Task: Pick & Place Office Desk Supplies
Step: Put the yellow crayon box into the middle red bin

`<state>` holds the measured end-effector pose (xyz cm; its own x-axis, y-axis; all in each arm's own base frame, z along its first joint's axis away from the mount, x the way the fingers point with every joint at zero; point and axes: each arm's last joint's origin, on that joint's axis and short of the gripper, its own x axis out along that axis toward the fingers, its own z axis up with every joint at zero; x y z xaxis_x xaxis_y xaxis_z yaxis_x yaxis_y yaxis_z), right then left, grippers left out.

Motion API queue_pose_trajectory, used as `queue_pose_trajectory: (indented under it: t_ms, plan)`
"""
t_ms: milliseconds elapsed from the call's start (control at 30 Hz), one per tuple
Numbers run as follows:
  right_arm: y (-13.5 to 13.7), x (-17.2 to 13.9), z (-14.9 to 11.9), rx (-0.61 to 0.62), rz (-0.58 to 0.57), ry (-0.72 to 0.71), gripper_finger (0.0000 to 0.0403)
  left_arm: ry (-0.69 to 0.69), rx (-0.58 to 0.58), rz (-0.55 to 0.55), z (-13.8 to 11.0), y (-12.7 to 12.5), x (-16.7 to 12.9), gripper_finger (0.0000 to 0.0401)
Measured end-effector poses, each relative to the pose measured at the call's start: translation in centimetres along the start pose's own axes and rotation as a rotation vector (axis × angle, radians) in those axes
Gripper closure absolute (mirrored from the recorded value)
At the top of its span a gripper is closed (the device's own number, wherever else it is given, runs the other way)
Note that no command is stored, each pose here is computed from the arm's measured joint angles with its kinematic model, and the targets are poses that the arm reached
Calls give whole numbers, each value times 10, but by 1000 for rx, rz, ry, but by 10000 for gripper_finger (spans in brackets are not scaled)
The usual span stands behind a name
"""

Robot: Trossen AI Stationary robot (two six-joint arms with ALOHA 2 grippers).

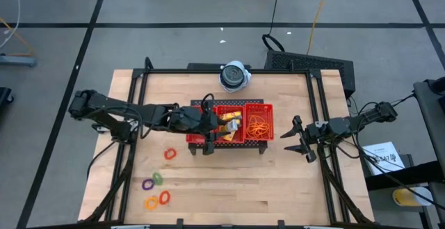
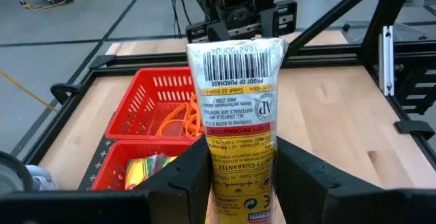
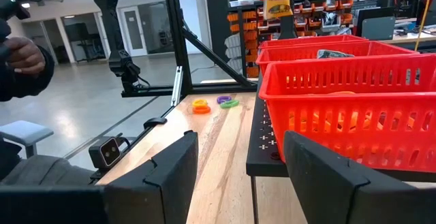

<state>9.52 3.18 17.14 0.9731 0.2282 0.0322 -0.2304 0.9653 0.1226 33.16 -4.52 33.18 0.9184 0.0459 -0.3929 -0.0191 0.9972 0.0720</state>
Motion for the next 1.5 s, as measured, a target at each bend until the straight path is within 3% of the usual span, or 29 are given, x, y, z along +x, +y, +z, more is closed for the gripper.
queue_pose_trajectory:
  t_ms: [700, 1500]
  plan:
    - [0, 0, -1, -1, -1, 6, 197, 114, 9, 12, -26, -2, 39, 256]
    - [0, 0, 0, -1, -1, 5, 197, 180, -9, 21, -33, 0, 40, 256]
